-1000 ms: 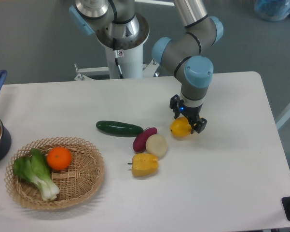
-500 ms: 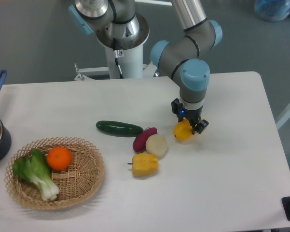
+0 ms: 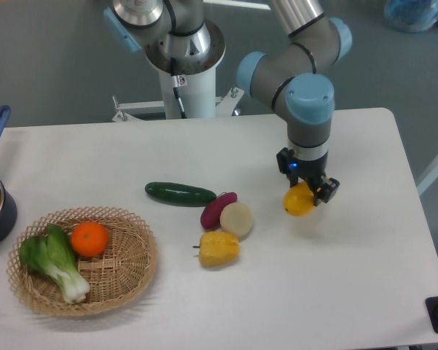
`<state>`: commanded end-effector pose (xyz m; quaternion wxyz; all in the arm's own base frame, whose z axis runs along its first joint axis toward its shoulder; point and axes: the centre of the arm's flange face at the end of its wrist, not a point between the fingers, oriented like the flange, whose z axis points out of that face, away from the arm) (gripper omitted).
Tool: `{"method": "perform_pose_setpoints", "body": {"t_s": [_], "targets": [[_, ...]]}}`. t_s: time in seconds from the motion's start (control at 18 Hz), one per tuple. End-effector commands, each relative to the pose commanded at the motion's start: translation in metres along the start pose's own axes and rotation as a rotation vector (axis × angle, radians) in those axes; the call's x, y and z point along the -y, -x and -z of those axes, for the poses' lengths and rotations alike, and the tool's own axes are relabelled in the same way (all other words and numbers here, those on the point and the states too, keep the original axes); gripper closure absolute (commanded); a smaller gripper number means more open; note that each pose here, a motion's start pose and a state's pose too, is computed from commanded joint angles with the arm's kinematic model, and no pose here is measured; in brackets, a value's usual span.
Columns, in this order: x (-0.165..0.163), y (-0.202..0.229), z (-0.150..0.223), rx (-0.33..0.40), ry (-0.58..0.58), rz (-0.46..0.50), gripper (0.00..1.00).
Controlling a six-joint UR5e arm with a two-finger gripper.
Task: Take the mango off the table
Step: 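Lift the grasped mango up off the table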
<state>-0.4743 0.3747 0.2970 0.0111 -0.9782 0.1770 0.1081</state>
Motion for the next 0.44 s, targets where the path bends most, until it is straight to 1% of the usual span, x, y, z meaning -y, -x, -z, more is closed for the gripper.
{"method": "perform_pose_setpoints", "body": {"t_s": [0.22, 0.44], "targets": [[0.004, 0.008, 0.01, 0.012, -0.029, 0.048, 0.57], [0.007, 0.018, 0.022, -0.034, -0.037, 0.05, 0.57]]}}
